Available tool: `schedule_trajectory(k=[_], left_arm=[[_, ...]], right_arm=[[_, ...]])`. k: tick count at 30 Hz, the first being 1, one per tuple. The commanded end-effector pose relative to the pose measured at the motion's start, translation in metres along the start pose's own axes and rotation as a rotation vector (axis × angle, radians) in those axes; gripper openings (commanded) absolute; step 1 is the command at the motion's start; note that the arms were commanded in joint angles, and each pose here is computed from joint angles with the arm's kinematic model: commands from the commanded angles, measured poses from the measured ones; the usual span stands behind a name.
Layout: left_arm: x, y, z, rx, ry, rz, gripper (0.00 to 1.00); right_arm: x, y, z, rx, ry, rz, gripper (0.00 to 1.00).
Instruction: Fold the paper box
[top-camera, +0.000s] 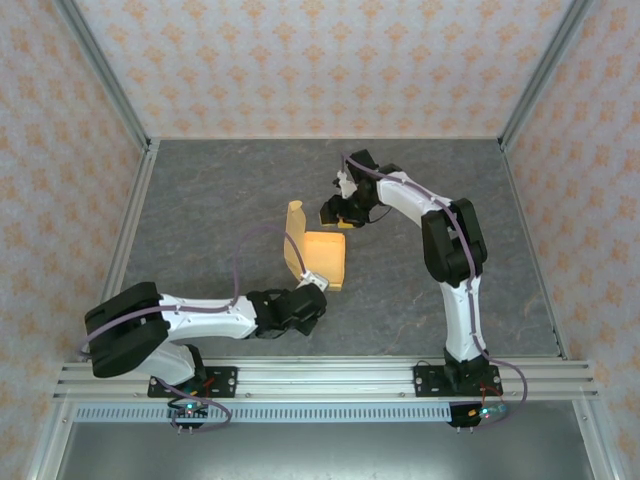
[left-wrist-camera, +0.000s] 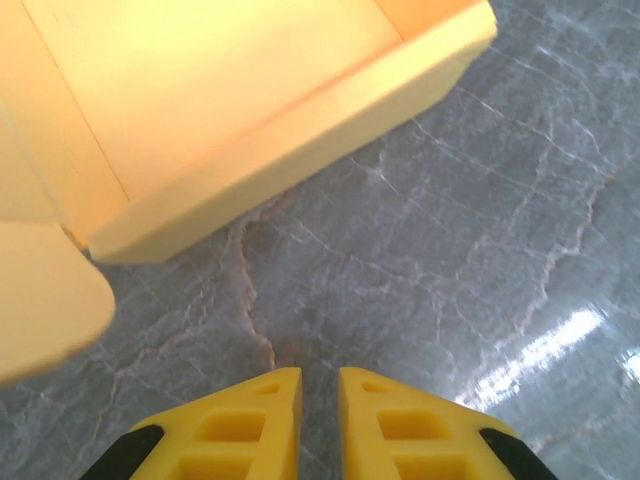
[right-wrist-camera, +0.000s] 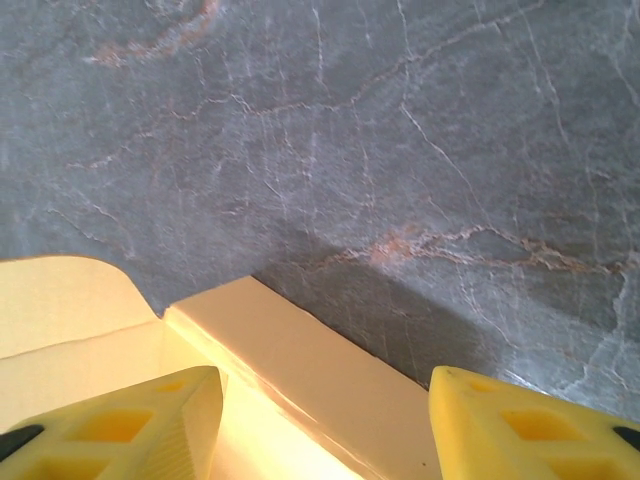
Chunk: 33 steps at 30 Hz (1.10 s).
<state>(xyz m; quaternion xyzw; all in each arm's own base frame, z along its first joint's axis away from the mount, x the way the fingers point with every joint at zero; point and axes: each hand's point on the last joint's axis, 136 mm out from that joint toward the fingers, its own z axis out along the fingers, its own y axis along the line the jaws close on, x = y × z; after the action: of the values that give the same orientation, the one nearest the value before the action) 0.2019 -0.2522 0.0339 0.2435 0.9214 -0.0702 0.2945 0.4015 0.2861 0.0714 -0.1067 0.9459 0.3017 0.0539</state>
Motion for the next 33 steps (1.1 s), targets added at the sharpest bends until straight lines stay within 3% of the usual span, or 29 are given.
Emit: schedule_trajectory(k=[1, 23, 33], left_arm=[[-0.024, 0.006, 0.003, -0.04, -0.061, 0.008, 0.17], [-0.046, 0.071, 0.027, -0.206, -0.008, 0.028, 0.15], [-0.056, 0.114, 0.032, -0.296, 0.01, -0.016, 0.16]], right_arm=[[0.002, -0.002, 0.003, -0.018, 0.029, 0.01, 0.57], [0.01, -0.019, 0.0, -0.048, 0.003, 0.117, 0.52], [0.017, -0.022, -0.007, -0.044, -0.039, 0.157, 0.58]])
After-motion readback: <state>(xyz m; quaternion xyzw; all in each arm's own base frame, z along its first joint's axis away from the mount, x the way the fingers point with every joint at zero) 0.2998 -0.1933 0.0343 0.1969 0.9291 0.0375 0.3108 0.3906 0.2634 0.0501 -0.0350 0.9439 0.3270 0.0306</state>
